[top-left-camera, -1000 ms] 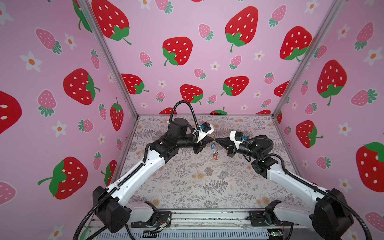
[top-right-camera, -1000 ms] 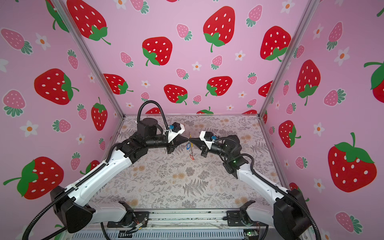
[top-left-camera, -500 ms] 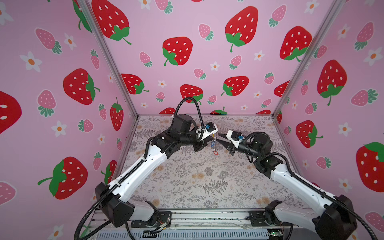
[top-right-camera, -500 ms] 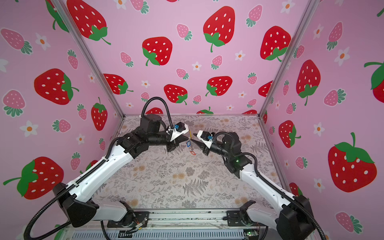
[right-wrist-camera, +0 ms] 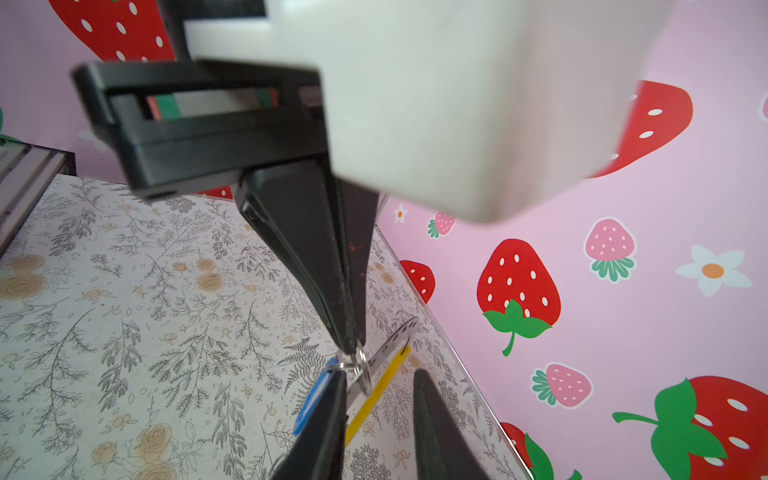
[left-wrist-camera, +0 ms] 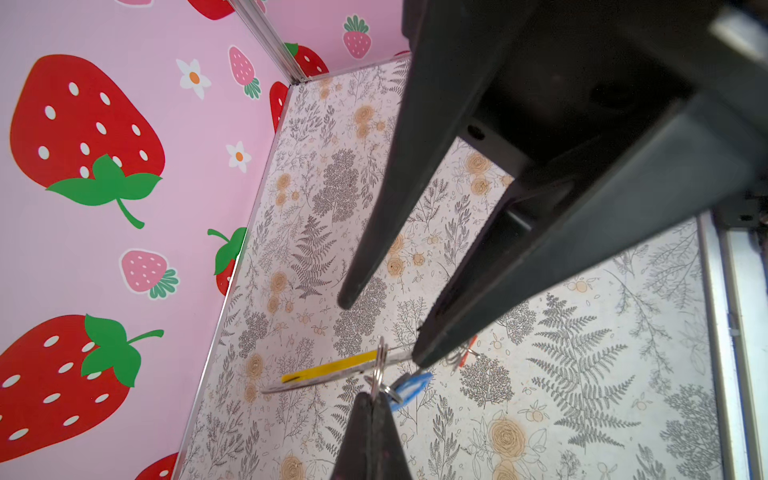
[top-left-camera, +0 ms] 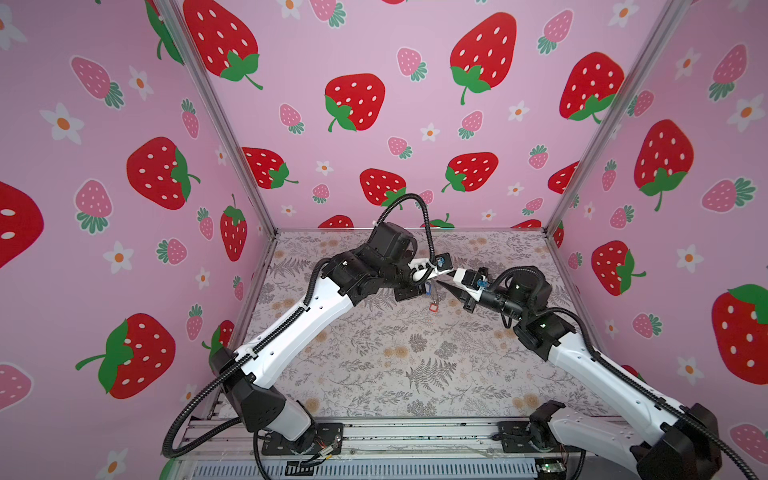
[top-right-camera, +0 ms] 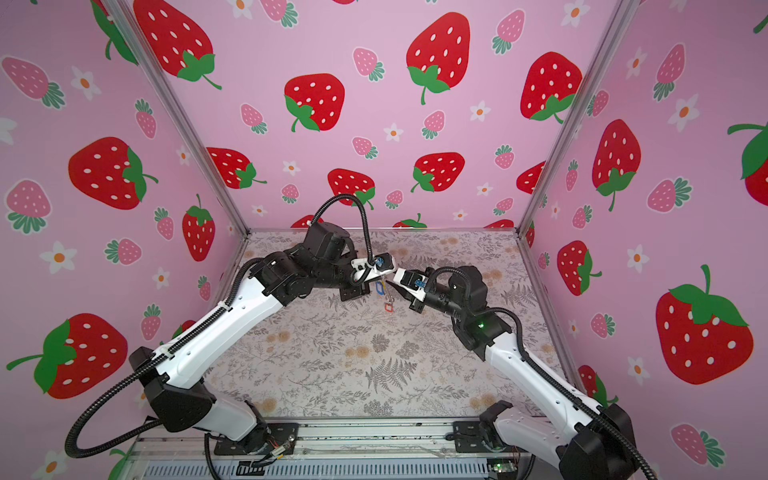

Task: Put the keys on the keyring

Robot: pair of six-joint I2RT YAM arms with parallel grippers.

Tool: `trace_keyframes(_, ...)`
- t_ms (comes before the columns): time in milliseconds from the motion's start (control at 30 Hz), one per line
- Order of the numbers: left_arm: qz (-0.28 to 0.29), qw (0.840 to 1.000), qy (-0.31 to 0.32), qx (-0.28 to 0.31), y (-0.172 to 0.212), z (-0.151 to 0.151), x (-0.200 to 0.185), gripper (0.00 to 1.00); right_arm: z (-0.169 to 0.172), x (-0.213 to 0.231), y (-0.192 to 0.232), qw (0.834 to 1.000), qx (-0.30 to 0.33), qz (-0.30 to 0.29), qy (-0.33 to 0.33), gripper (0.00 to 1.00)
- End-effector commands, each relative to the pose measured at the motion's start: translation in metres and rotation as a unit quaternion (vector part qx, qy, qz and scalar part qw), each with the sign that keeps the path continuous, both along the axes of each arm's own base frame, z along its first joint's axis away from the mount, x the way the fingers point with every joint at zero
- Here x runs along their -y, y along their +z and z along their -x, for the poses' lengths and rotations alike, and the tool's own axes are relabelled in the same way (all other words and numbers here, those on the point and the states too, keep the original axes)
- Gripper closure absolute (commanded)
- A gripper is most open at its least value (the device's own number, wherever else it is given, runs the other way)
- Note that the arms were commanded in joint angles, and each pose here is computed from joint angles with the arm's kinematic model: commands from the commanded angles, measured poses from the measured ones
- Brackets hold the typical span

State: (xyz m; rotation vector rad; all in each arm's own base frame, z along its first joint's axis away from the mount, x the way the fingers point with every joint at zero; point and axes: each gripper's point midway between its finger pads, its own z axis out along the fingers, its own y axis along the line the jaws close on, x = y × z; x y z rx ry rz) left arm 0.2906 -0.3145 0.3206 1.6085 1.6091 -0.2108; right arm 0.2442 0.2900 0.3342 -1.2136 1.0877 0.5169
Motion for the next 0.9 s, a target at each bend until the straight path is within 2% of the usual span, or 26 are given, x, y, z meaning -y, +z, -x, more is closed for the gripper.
trace_keyframes(0,-0.012,0.999,-0.009,0.028,0.018,0.003,-0.003,1.0,0.007,-0.003,0.004,1.0,0.013,-0.008,0.022,0.72)
trace_keyframes(433,-0.014,0.999,-0.02,0.026,0.022,0.007,0.006,1.0,0.007,-0.009,0.003,0.999,0.005,-0.032,0.033,0.79)
trace_keyframes(700,-0.013,0.999,-0.018,0.023,0.022,0.005,0.008,1.0,0.008,-0.007,0.004,0.999,0.009,-0.041,0.029,0.79)
trace_keyframes(867,-0.01,1.0,-0.019,0.023,0.024,0.006,0.01,1.0,0.006,-0.008,0.001,0.999,0.006,-0.038,0.027,0.87)
